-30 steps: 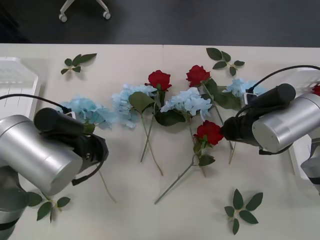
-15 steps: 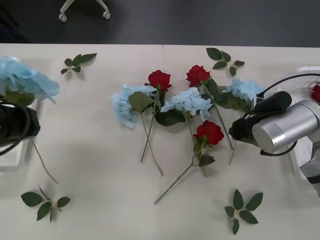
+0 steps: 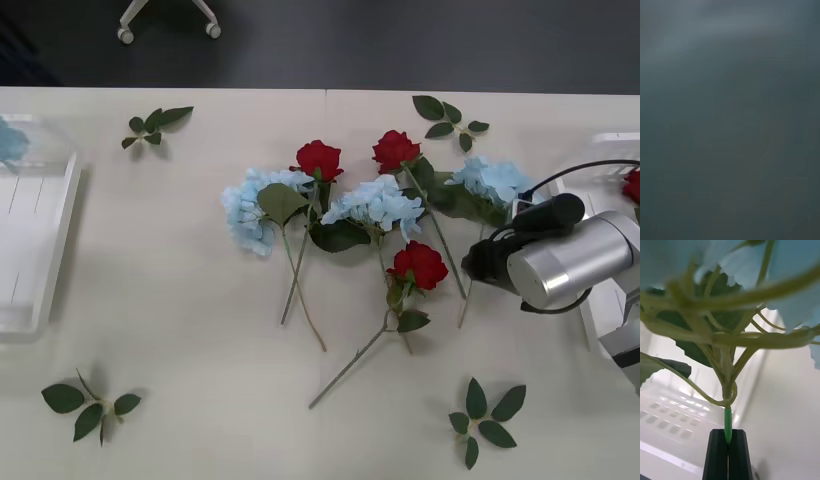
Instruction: Put the red flowers into the right box and the blue flowers into the left box
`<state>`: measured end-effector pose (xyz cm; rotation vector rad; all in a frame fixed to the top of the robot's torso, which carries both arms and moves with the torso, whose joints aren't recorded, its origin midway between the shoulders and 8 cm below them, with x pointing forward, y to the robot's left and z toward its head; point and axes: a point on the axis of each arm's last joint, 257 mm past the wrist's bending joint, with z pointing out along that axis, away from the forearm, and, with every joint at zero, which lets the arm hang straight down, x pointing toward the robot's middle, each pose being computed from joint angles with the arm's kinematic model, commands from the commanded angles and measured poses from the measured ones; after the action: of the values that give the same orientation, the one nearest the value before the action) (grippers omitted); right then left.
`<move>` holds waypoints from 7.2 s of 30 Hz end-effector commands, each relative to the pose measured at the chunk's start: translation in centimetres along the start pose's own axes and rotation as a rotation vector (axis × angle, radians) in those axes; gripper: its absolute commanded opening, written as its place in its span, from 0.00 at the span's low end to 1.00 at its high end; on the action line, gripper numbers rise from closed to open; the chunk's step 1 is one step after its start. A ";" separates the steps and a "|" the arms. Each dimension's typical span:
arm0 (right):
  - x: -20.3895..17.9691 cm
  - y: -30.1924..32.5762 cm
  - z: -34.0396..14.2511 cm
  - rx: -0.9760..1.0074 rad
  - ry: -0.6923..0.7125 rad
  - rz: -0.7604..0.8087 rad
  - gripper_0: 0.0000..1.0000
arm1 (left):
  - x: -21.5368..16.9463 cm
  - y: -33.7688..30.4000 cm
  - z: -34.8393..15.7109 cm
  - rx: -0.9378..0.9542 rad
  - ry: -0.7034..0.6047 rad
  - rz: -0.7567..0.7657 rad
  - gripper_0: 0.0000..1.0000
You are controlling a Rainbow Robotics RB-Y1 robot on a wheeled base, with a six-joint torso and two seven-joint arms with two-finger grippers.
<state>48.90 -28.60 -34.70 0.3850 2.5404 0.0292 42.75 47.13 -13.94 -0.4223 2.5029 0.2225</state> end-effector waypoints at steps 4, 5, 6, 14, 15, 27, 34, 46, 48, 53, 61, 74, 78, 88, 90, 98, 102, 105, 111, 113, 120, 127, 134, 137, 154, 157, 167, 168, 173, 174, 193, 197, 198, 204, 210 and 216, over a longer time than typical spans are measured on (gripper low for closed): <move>-2.8 1.4 0.1 -0.022 -0.033 0.029 0.83 | -4.3 7.5 0.6 -0.111 -0.055 -0.015 0.00; -2.8 1.4 0.1 -0.022 -0.033 0.029 0.83 | -4.3 7.5 0.6 -0.111 -0.055 -0.015 0.00; -2.8 1.5 0.4 -0.019 -0.031 0.018 0.50 | -4.8 8.7 1.2 -0.122 -0.064 -0.030 0.00; -3.5 1.9 0.5 -0.021 -0.045 0.000 0.00 | -6.5 12.3 3.5 -0.143 -0.112 -0.072 0.00; -3.5 2.0 0.5 -0.023 -0.047 -0.003 0.00 | -6.6 12.4 3.6 -0.142 -0.115 -0.073 0.00; -3.6 3.0 0.2 -0.051 -0.053 -0.021 0.00 | -6.5 11.2 4.0 -0.108 -0.110 -0.063 0.90; -4.7 4.0 -3.1 -0.095 -0.050 -0.048 0.00 | -5.6 7.0 3.5 0.009 -0.065 -0.022 1.00; -5.9 6.3 -10.0 -0.222 -0.053 -0.077 0.00 | -1.8 -6.6 -0.7 0.258 -0.040 0.117 1.00; -6.1 7.1 -11.2 -0.261 -0.063 -0.074 0.00 | -1.0 -8.6 -1.4 0.309 -0.045 0.111 1.00; -6.4 8.2 -14.3 -0.345 -0.107 -0.126 0.00 | 1.5 -13.3 -3.1 0.395 -0.045 0.140 1.00; -5.3 11.3 -17.7 -0.517 -0.191 -0.207 0.00 | 3.8 -19.6 -5.2 0.536 -0.044 0.257 1.00; -2.8 14.5 -23.6 -0.713 -0.230 -0.341 0.00 | 4.4 -24.1 -8.7 0.893 -0.161 0.461 1.00; -2.1 15.8 -25.5 -0.769 -0.254 -0.410 0.00 | 4.7 -24.6 -10.1 1.022 -0.215 0.539 1.00; 0.9 18.4 -30.1 -0.952 -0.272 -0.603 0.00 | 6.1 -25.5 -13.2 1.236 -0.361 0.722 1.00; 1.1 19.0 -31.4 -1.004 -0.295 -0.638 0.00 | 6.4 -25.7 -13.7 1.258 -0.388 0.758 1.00; 2.0 21.0 -35.1 -1.138 -0.397 -0.728 0.00 | 6.6 -25.6 -15.2 1.321 -0.429 0.780 1.00; 3.1 22.4 -35.4 -1.189 -0.446 -0.747 0.00 | 7.1 -25.6 -15.5 1.362 -0.439 0.802 1.00; 3.9 24.0 -35.4 -1.215 -0.511 -0.778 0.00 | 7.5 -25.5 -15.5 1.434 -0.475 0.820 1.00; 5.6 27.7 -35.0 -1.271 -0.590 -0.800 0.00 | 7.9 -25.6 -15.2 1.537 -0.545 0.826 1.00; 6.0 29.0 -35.1 -1.287 -0.617 -0.822 0.00 | 8.0 -25.9 -15.2 1.559 -0.572 0.843 1.00; 6.2 32.5 -35.4 -1.327 -0.653 -0.870 0.00 | 9.5 -26.5 -15.2 1.596 -0.584 0.918 1.00; 6.1 35.4 -35.1 -1.351 -0.658 -0.894 0.00 | 11.1 -26.9 -15.5 1.635 -0.575 0.984 1.00; 6.2 37.8 -34.8 -1.362 -0.657 -0.925 0.00 | 12.2 -28.5 -15.1 1.653 -0.587 0.991 1.00; 6.1 38.6 -34.8 -1.368 -0.660 -0.926 0.00 | 12.6 -29.1 -14.6 1.650 -0.578 0.985 1.00; 5.6 40.7 -34.3 -1.372 -0.653 -0.916 0.00 | 14.8 -33.1 -13.4 1.672 -0.528 0.924 0.85; 5.5 40.7 -34.3 -1.372 -0.659 -0.917 0.00 | 14.9 -33.6 -13.2 1.675 -0.524 0.907 0.79; 5.6 40.8 -34.5 -1.382 -0.681 -0.889 0.05 | 15.5 -34.4 -12.8 1.728 -0.509 0.847 0.00; 5.5 40.7 -34.4 -1.380 -0.681 -0.888 0.17 | 15.4 -34.4 -12.8 1.727 -0.510 0.846 0.00; 5.2 40.6 -34.3 -1.365 -0.708 -0.913 0.76 | 15.4 -34.4 -12.7 1.725 -0.512 0.846 0.00; 5.2 40.6 -34.3 -1.362 -0.714 -0.919 0.79 | 15.4 -34.4 -12.7 1.725 -0.512 0.846 0.00; 5.8 40.0 -33.1 -1.327 -0.742 -0.988 1.00 | 14.3 -33.7 -13.0 1.719 -0.543 0.825 0.00; 6.5 38.9 -32.3 -1.321 -0.705 -0.998 1.00 | 13.7 -32.7 -12.8 1.691 -0.548 0.823 0.00; 6.6 38.4 -32.2 -1.318 -0.699 -0.998 1.00 | 13.4 -32.3 -12.8 1.680 -0.550 0.820 0.00; 7.6 34.9 -32.1 -1.317 -0.626 -0.983 1.00 | 12.2 -29.8 -12.6 1.606 -0.524 0.773 0.00; 7.6 30.9 -32.5 -1.290 -0.586 -0.952 1.00 | 11.1 -26.8 -12.6 1.493 -0.517 0.676 0.00; 6.5 26.5 -31.6 -1.210 -0.522 -0.965 1.00 | 9.9 -23.4 -12.4 1.347 -0.531 0.538 0.00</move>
<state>33.65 1.89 -11.04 -1.1220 1.5934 0.9179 37.37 18.16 -11.47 0.8192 1.6059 -1.0048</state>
